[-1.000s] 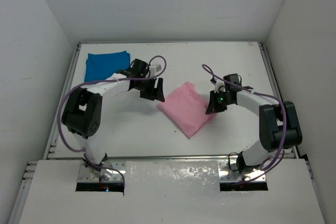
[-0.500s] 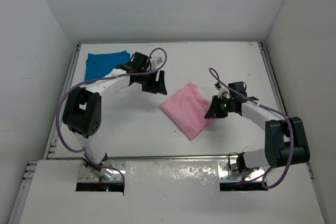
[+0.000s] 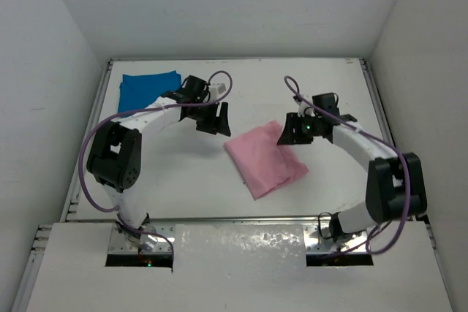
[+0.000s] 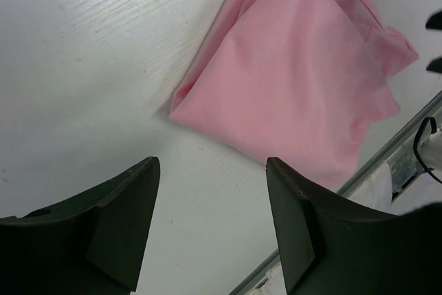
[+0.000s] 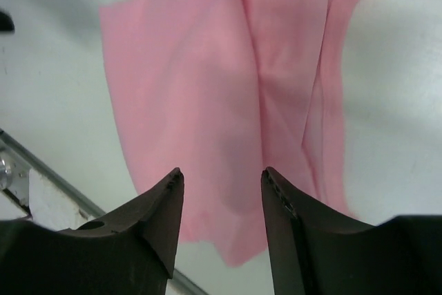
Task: Fold and stack the t-shirts
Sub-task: Smooth out wrinkles on the folded tshirt
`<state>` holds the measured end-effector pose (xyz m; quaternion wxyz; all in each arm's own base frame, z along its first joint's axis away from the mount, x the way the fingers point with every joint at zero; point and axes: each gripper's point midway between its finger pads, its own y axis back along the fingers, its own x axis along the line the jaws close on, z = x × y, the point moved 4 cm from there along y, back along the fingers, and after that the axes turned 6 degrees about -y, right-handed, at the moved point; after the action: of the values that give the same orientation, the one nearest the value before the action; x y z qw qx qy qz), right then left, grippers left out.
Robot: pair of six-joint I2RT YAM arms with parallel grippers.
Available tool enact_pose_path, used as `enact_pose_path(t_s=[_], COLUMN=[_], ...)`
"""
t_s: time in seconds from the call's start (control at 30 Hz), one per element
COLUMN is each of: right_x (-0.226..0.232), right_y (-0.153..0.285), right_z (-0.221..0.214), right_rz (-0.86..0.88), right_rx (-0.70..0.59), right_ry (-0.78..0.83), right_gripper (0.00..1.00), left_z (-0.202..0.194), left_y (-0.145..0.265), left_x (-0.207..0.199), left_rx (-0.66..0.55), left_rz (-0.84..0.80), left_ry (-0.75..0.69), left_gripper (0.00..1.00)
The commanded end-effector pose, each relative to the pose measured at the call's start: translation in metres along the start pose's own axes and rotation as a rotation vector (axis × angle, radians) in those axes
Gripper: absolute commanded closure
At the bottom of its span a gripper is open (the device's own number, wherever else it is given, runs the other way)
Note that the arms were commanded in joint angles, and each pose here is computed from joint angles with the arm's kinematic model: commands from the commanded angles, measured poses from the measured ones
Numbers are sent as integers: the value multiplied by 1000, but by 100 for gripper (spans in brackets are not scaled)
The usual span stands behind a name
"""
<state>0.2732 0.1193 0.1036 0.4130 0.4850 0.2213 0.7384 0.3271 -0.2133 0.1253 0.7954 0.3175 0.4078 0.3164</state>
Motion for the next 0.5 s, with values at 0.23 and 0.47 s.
enact_pose_path(t_s=[0.23,0.47], right_x=[-5,-6], right_y=[-47,-53], right_z=[37,29], right_rz=[126,159], right_rx=[96,129], right_ry=[44,40], right_gripper=[50,48], left_z=[-7,-11], left_y=[2,1], left_x=[-8,-5], left_rx=[-14,-1], left_rz=[-66,-57], left_ry=[-5,-4], left_gripper=[39,39])
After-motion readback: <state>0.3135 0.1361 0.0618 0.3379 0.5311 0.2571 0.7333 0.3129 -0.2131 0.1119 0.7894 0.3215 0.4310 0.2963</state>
